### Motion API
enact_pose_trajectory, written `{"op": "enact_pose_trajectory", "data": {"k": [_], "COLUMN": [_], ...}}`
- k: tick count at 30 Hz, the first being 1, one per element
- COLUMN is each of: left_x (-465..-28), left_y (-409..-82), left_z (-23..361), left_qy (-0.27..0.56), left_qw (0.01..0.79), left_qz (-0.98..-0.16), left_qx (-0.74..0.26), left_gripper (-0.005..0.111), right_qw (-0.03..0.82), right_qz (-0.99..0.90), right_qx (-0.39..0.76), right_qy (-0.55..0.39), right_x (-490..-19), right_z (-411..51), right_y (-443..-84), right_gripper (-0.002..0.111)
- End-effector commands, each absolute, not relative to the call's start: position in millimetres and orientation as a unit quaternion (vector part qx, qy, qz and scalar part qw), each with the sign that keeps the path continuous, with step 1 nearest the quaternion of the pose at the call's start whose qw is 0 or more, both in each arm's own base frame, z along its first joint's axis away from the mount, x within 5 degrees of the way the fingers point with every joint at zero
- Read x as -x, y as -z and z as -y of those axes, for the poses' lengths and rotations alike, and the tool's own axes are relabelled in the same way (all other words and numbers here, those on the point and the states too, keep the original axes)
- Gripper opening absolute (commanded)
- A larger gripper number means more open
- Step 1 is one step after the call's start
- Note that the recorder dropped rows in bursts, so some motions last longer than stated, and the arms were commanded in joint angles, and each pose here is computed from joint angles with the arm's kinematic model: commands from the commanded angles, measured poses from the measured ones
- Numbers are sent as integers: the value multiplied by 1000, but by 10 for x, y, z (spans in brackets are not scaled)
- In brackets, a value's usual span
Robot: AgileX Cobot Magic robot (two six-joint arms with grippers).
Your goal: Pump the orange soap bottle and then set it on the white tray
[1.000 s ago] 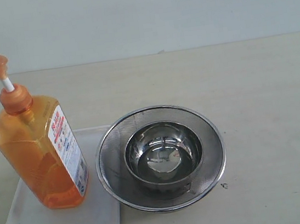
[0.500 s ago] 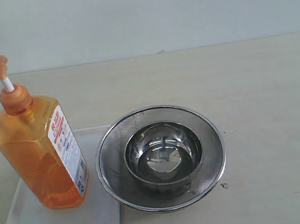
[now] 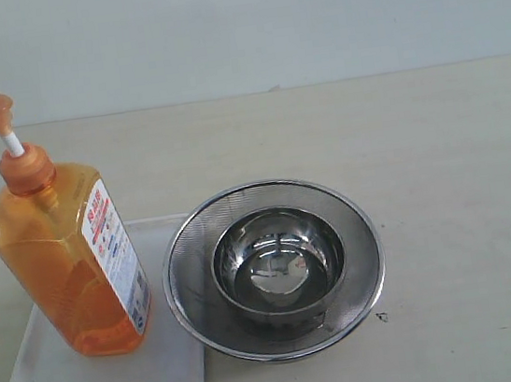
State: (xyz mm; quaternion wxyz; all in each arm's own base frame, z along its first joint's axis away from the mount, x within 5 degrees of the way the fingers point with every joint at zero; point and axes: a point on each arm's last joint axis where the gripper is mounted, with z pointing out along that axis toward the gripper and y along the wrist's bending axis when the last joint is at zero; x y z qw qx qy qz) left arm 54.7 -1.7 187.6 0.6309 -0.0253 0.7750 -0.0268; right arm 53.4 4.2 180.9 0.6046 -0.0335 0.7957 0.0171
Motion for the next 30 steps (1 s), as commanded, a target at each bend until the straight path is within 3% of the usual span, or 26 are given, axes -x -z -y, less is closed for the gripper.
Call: {"op": "enact_pose_trajectory", "data": {"k": [1,30], "left_x": [-545,-545], "left_y": [-1866,-1866], "left_z": [17,17], "left_qy": [31,31], "left_qw": [630,630], "left_qz": [-775,-775], "left_qx": [32,32], "left_gripper": [5,5], "right_qw": [612,609], "right_qz": [-790,-792], "right_qx": [31,30], "right_qy": [-15,-16], "right_x": [-534,-532], "right_z": [-38,-39], "right_y": [-1824,-1818], "right_gripper": [0,0]}}
